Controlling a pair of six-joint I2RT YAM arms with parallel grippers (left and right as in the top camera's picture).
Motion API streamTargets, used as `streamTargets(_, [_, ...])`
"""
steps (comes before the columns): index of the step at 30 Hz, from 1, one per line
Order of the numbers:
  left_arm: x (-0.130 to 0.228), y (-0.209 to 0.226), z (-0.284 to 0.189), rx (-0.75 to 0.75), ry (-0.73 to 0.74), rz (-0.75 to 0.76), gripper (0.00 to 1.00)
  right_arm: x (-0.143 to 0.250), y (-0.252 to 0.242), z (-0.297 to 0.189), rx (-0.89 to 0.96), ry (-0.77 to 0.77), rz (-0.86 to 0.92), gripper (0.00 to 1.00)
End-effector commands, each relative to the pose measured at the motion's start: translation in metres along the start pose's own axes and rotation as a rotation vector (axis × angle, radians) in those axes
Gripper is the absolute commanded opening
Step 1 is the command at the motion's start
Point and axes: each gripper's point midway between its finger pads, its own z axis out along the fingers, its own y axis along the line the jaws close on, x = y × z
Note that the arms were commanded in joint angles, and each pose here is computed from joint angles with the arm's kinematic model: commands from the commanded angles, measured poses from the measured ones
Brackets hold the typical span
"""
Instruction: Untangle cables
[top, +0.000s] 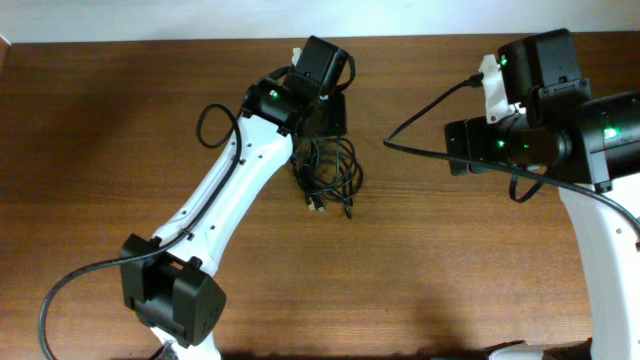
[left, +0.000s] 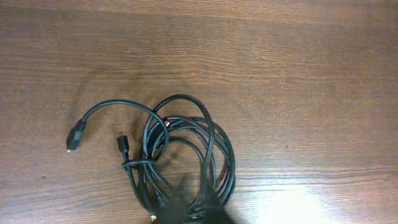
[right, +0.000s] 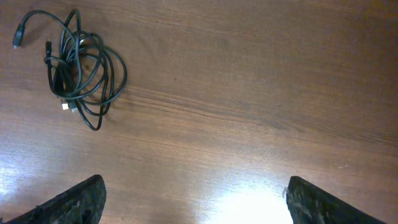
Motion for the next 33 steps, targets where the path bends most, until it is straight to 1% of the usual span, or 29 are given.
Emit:
streamTargets(1, [-0.004, 0.005, -0.006, -0.033, -0.021, 0.007, 0.45, -0.001, 0.001, -0.001, -0.005, 0.000, 0.007, 0.92])
streamTargets(4, [0.005, 0.009, 0.018, -0.069, 0.025, 0.053, 0.57, -0.001, 0.001, -0.001, -0.005, 0.000, 0.006, 0.92])
streamTargets(6, [0.017, 0.007, 0.039, -0.071, 0.081, 0.171, 0.75, -0.001, 0.001, -0.001, -0.005, 0.000, 0.006, 0.92])
streamTargets(7, [0.026, 0.005, 0.051, -0.056, 0.123, 0.257, 0.82, -0.001, 0.001, -0.001, -0.005, 0.000, 0.006, 0.92])
streamTargets(8, [0.032, 0.004, 0.057, -0.045, 0.150, 0.300, 0.89, -0.001, 0.001, -0.001, -0.006, 0.000, 0.007, 0.92])
streamTargets(9, [0.039, 0.004, 0.065, -0.038, 0.183, 0.338, 0.90, -0.001, 0.001, -0.001, -0.005, 0.000, 0.006, 0.92])
streamTargets(11, [0.055, 0.014, 0.080, -0.059, 0.256, 0.363, 0.90, -0.001, 0.001, -0.001, -0.005, 0.000, 0.007, 0.92])
streamTargets(12, [0.059, 0.013, 0.080, -0.033, 0.278, 0.412, 0.89, -0.001, 0.001, -0.001, -0.005, 0.000, 0.007, 0.92])
streamTargets(13, [0.064, 0.007, 0.080, 0.022, 0.298, 0.488, 0.84, -0.001, 0.001, -0.001, -0.005, 0.000, 0.007, 0.92])
streamTargets(15, [0.070, -0.007, 0.071, 0.140, 0.312, 0.635, 0.84, -0.001, 0.001, -0.001, -0.005, 0.000, 0.006, 0.92])
streamTargets(16, [0.072, -0.011, 0.065, 0.180, 0.313, 0.693, 0.96, -0.001, 0.001, -0.001, -0.005, 0.000, 0.006, 0.92])
streamTargets(17, [0.076, -0.014, 0.057, 0.226, 0.317, 0.764, 0.98, -0.001, 0.001, -0.001, -0.005, 0.000, 0.006, 0.92])
streamTargets(19, [0.081, -0.014, 0.041, 0.263, 0.325, 0.875, 0.98, 0.000, 0.001, -0.001, -0.005, 0.000, 0.006, 0.92])
streamTargets(21, [0.087, -0.007, 0.029, 0.290, 0.344, 1.019, 0.92, 0.000, 0.001, -0.001, -0.005, 0.000, 0.006, 0.92])
streamTargets(22, [0.090, -0.002, 0.027, 0.294, 0.361, 1.059, 0.91, 0.000, 0.001, -0.001, -0.005, 0.000, 0.006, 0.92])
streamTargets(23, [0.093, 0.003, 0.025, 0.299, 0.382, 1.079, 0.91, 0.000, 0.001, -0.001, -0.005, 0.001, 0.006, 0.92])
streamTargets(24, [0.095, 0.010, 0.023, 0.301, 0.407, 1.080, 1.00, 0.000, 0.001, -0.001, -0.005, 0.001, 0.006, 0.92])
streamTargets(27, [0.095, 0.035, 0.021, 0.275, 0.457, 1.047, 0.99, 0.000, 0.001, -0.001, -0.003, 0.000, 0.002, 0.92])
streamTargets(30, [0.090, 0.040, 0.020, 0.297, 0.442, 1.005, 0.99, 0.000, 0.000, -0.001, -0.002, 0.000, 0.002, 0.92])
streamTargets(33, [0.078, 0.044, 0.007, 0.288, 0.396, 0.958, 0.99, 0.000, 0.000, -0.001, -0.001, 0.000, 0.002, 0.92])
